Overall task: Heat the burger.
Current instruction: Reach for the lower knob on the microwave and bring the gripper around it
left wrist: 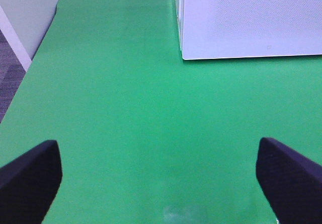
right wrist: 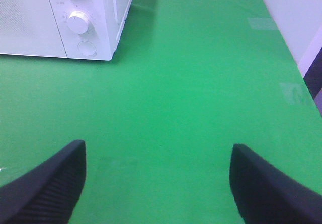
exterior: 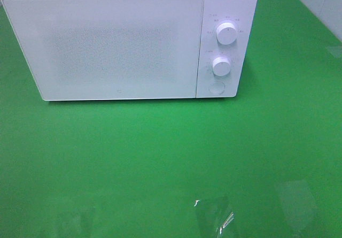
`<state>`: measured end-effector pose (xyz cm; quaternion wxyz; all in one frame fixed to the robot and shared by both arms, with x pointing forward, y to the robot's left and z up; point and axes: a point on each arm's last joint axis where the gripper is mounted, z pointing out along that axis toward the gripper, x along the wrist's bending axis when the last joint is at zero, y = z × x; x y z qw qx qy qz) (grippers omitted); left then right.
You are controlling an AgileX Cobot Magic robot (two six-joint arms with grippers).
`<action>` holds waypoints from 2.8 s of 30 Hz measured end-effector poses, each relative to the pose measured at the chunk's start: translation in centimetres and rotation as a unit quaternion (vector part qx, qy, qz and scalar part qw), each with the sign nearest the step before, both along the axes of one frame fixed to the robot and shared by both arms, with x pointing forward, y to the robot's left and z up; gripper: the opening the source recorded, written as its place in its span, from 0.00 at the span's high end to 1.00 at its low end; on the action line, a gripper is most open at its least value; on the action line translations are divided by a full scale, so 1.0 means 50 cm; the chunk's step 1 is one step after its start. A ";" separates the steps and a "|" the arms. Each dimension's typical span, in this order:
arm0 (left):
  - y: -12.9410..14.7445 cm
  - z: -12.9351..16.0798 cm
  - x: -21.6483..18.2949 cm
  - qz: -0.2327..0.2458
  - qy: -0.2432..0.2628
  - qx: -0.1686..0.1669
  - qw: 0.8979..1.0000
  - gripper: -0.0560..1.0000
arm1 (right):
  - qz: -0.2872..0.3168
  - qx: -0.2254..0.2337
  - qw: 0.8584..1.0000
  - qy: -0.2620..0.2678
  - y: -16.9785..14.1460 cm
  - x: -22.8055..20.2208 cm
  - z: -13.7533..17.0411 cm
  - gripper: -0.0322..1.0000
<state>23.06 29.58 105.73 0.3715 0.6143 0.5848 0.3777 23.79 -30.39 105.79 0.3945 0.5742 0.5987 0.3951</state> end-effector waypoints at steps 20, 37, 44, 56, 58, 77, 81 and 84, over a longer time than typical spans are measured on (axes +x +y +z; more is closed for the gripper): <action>0.000 0.000 0.000 0.001 0.000 0.001 1.000 0.03 | 0.000 0.000 1.000 0.000 0.000 0.000 0.000 0.24; 0.000 0.000 0.000 0.001 0.000 0.001 1.000 0.03 | 0.000 0.000 1.000 0.000 0.000 0.000 0.000 0.24; 0.000 0.000 0.000 0.001 0.000 0.001 1.000 0.03 | 0.002 0.001 1.000 -0.031 0.001 0.008 0.034 0.24; 0.000 0.000 0.000 0.001 0.000 0.001 1.000 0.03 | 0.012 -0.004 1.000 -0.019 0.017 0.159 0.063 0.24; 0.000 0.000 0.000 0.001 0.000 0.001 1.000 0.03 | 0.015 -0.005 1.000 -0.021 0.020 0.186 0.064 0.24; 0.000 0.000 0.000 0.001 0.000 0.001 1.000 0.03 | 0.042 -0.001 0.995 -0.085 0.046 0.381 -0.046 0.24; 0.000 0.000 0.000 0.001 0.000 0.001 1.000 0.03 | 0.046 -0.012 0.994 -0.095 0.049 0.408 -0.070 0.24; 0.000 0.000 0.000 0.001 0.000 0.001 1.000 0.03 | 0.028 -0.017 0.993 -0.109 0.046 0.435 -0.088 0.24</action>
